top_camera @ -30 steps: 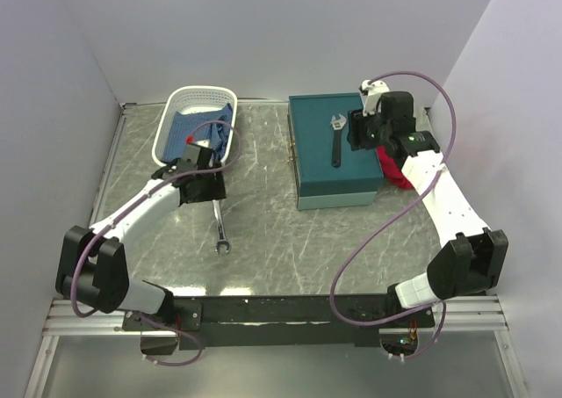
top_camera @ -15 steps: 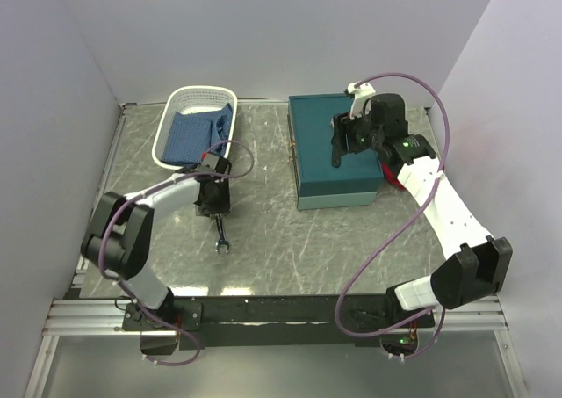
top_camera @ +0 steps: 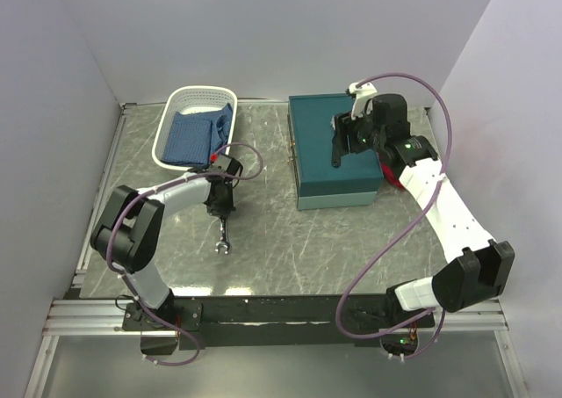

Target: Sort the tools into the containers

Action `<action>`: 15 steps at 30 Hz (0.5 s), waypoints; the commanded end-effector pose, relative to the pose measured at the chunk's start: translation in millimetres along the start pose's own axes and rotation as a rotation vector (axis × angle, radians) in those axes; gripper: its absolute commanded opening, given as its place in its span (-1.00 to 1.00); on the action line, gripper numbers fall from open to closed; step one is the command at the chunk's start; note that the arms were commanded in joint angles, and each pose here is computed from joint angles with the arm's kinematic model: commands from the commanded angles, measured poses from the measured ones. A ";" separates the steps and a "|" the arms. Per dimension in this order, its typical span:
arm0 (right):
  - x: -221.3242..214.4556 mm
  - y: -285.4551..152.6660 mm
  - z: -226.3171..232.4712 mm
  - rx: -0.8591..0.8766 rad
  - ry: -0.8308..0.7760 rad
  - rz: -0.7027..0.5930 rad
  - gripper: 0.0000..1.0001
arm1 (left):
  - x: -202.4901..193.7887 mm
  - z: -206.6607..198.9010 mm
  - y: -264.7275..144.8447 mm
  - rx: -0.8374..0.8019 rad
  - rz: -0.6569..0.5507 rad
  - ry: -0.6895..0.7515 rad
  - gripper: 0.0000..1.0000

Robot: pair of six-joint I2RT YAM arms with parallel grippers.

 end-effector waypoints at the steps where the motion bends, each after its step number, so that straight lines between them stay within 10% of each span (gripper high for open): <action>1: 25.3 -3.1 -3.7 -0.021 -0.028 -0.067 0.32 | -3.4 -9.4 -5.7 -0.098 0.035 0.057 -0.99; 15: 24.9 0.7 -22.0 -0.161 -0.101 -0.028 0.32 | 89.3 -48.0 -120.9 -0.753 -0.301 0.098 -0.99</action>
Point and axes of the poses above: each gripper's point midway between its finger pads, its own y axis out along the fingers, its own z axis along the line the jaws close on, x = y × z, the point moved 8 cm from there along -y, back along the fingers
